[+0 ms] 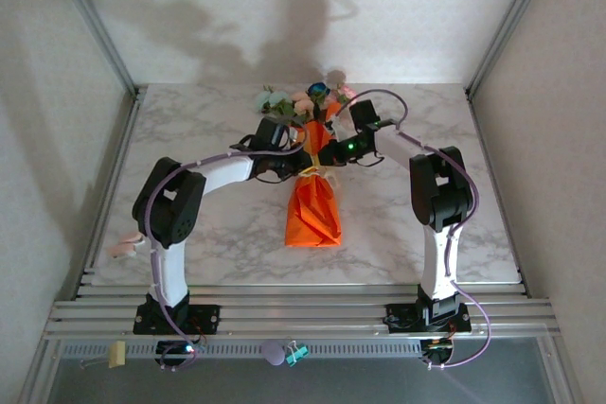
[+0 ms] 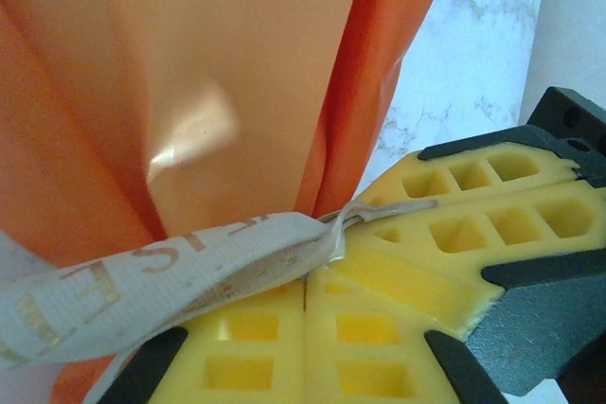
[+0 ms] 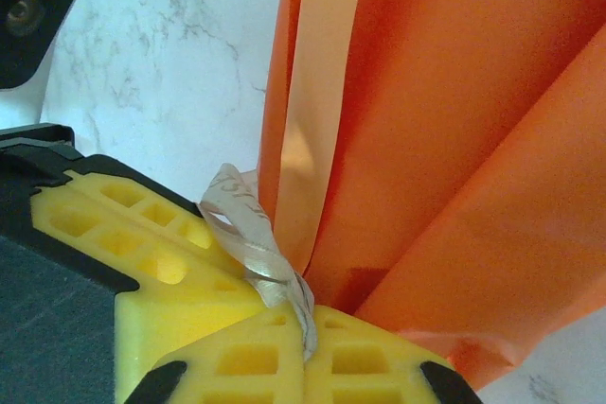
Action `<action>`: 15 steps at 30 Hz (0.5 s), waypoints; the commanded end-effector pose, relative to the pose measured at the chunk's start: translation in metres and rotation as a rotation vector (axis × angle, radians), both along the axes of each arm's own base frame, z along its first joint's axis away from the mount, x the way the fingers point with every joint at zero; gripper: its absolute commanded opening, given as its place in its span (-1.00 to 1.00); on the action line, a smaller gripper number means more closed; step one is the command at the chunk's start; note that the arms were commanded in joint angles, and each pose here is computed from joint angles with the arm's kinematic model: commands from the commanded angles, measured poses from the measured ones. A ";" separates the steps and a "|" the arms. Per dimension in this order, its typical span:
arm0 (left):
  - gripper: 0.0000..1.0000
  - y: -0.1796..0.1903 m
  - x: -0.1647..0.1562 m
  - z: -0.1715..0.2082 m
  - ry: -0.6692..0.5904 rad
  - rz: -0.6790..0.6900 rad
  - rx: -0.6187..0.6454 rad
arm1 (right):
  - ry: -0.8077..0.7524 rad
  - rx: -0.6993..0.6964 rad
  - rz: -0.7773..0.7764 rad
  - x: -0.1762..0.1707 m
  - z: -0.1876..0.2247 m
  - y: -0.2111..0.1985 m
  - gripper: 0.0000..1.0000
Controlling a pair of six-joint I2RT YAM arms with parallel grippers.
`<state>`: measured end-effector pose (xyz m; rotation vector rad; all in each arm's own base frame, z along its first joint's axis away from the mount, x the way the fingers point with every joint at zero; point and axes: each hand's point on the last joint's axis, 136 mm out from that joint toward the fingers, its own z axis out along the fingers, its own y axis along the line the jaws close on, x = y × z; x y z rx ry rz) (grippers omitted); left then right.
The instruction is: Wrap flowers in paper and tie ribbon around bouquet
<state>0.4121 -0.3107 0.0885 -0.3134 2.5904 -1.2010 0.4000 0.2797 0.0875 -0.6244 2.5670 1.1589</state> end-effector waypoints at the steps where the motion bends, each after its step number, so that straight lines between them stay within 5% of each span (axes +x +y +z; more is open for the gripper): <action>1: -1.00 0.005 -0.008 0.015 0.022 0.013 -0.053 | -0.103 -0.044 -0.057 0.008 0.017 -0.008 -0.77; 5: -1.00 0.007 -0.010 0.017 0.024 0.021 -0.065 | -0.151 -0.044 -0.118 0.009 0.029 -0.015 -0.49; 15: -1.00 0.009 -0.009 0.012 0.035 0.035 -0.055 | -0.187 -0.032 -0.216 0.012 0.043 -0.023 -0.31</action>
